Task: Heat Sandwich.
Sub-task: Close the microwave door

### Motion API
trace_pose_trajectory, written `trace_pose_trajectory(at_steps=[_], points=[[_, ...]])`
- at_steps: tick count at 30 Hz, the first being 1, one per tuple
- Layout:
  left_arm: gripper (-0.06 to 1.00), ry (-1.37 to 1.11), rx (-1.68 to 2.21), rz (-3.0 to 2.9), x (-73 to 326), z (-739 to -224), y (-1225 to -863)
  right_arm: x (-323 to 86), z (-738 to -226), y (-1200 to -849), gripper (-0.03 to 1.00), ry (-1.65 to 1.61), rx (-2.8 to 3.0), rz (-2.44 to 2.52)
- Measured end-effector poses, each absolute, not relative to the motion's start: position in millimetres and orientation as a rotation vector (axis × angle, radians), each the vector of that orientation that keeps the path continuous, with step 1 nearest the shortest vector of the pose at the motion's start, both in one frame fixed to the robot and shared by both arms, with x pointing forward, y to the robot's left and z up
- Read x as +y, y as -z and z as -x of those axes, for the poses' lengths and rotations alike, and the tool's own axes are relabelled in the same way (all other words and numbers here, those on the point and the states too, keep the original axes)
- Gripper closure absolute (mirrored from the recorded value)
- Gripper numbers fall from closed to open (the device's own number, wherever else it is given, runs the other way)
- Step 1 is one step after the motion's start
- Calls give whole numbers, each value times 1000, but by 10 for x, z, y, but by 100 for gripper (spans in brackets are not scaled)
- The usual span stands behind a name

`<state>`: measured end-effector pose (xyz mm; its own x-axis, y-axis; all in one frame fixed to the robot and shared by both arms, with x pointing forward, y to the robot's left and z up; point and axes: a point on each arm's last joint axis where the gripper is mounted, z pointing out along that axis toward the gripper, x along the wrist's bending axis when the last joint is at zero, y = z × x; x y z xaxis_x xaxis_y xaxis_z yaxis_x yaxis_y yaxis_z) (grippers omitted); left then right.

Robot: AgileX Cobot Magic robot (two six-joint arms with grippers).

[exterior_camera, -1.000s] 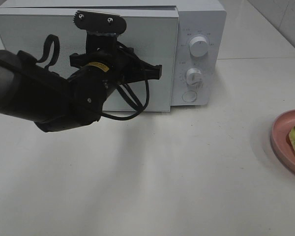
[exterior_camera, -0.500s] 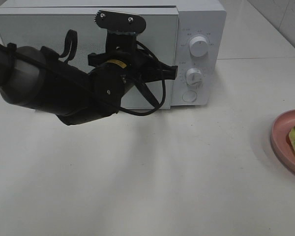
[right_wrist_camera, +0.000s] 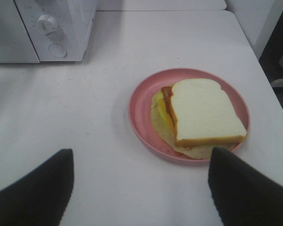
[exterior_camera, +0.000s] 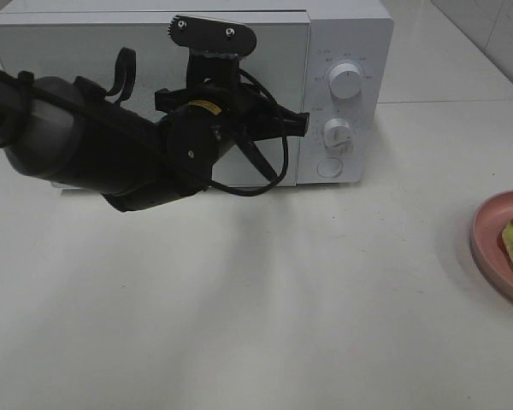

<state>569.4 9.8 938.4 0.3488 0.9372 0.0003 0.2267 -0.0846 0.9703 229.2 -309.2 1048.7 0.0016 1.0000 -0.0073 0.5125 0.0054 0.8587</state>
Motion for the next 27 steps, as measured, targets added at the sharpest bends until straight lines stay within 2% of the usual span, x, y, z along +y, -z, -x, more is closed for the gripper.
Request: trace_pose_trajectory(at_steps=[27], points=[[94,-859,1061,-1562,2,-5698,-9418,-3092,-2292,-10487,21,-897,1594,-1590]])
